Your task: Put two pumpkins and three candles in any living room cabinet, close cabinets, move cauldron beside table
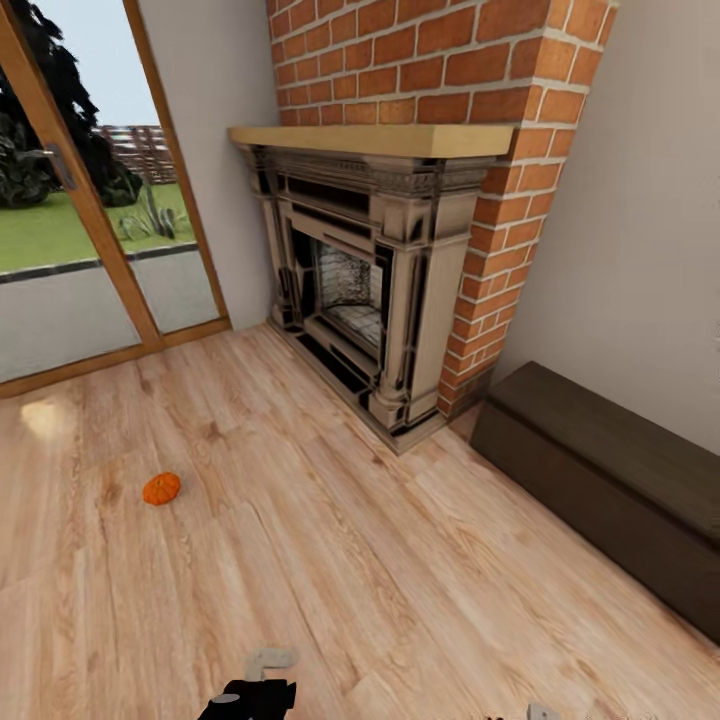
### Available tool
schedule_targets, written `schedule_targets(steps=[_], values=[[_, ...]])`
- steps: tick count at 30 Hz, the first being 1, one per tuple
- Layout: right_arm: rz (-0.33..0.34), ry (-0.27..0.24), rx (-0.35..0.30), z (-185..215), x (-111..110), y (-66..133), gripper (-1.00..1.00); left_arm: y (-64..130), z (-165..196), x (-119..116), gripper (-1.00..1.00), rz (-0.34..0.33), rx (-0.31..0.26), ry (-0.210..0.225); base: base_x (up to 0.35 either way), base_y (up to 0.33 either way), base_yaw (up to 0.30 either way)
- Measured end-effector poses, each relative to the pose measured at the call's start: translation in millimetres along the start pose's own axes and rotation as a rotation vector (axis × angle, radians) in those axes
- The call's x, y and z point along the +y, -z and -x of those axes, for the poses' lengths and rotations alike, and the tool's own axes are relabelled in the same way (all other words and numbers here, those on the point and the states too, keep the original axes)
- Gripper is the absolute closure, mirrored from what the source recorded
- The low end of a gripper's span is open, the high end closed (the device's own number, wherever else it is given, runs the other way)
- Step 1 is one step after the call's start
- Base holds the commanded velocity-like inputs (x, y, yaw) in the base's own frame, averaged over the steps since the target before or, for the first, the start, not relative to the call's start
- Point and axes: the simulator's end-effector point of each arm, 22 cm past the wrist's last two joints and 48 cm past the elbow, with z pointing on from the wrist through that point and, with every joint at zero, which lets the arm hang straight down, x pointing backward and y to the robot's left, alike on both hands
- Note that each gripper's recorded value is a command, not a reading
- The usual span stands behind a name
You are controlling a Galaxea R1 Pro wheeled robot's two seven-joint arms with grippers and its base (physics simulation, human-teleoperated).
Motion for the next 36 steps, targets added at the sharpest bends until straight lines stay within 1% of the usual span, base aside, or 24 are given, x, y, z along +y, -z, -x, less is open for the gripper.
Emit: schedule_targets(steps=[11, 36], values=[[0.000, 0.000, 0.000, 0.0, 0.0, 0.0, -1.00, 0.0, 0.0, 0.5, -1.00, 0.002, 0.000, 0.000, 0.005, 0.000, -0.276], [0.001, -0.001, -0.001, -0.4, 0.3, 0.2, -1.00, 0.1, 0.0, 0.5, -1.00, 0.003, 0.000, 0.000, 0.062, 0.000, -0.279]])
